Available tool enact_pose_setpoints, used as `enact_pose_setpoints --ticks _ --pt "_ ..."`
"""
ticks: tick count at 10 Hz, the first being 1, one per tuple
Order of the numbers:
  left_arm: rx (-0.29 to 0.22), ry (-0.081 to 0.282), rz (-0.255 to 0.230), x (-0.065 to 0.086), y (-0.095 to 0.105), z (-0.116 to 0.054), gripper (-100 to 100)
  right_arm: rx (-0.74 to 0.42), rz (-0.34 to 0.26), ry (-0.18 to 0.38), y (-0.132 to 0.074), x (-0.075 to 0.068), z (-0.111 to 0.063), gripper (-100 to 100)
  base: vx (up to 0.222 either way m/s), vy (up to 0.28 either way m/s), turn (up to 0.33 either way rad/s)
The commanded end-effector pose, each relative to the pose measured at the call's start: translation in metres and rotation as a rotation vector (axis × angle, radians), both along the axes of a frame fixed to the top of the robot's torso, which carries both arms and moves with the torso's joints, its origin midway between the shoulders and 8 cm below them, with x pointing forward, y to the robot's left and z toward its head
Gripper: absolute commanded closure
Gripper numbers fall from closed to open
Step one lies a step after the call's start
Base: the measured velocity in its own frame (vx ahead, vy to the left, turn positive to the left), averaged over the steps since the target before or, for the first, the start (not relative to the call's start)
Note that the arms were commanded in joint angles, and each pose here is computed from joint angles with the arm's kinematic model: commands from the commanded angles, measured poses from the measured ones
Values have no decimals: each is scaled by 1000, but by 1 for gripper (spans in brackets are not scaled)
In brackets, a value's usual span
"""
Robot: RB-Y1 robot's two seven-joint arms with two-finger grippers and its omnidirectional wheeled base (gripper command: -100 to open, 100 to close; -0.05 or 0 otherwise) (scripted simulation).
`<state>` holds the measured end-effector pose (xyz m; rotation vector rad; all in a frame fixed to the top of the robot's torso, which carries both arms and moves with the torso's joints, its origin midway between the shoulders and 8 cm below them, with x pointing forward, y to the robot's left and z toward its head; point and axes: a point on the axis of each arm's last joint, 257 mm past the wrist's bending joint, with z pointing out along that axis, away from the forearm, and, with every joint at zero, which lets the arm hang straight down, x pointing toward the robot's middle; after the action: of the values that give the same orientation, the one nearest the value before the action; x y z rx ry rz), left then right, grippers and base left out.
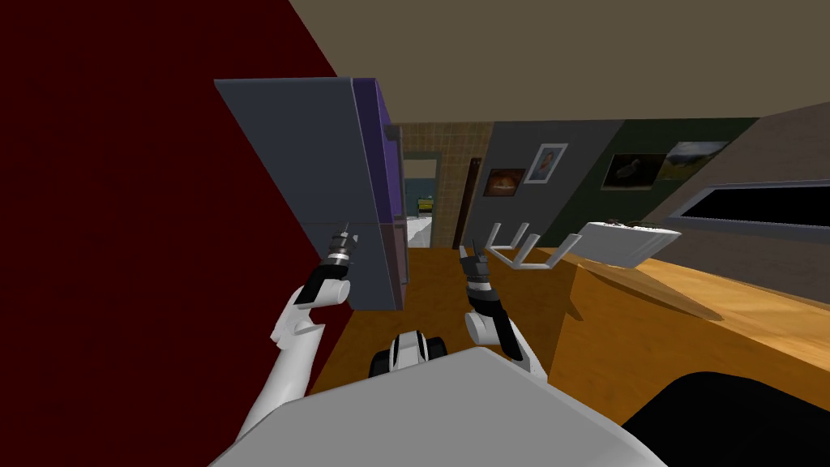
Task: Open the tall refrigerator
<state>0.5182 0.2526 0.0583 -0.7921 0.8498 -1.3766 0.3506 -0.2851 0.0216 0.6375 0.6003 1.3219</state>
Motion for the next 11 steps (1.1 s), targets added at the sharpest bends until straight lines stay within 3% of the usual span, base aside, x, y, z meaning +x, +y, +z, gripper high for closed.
enact_pose_setpoints --ticks 1,11 --pt "-16 40 -9 17 -5 1 -100 0 0 0 0 0 0 0 13 -90 57" --pt "-64 216 -61 83 -36 2 -100 0 0 0 0 0 0 0 8 -107 45"
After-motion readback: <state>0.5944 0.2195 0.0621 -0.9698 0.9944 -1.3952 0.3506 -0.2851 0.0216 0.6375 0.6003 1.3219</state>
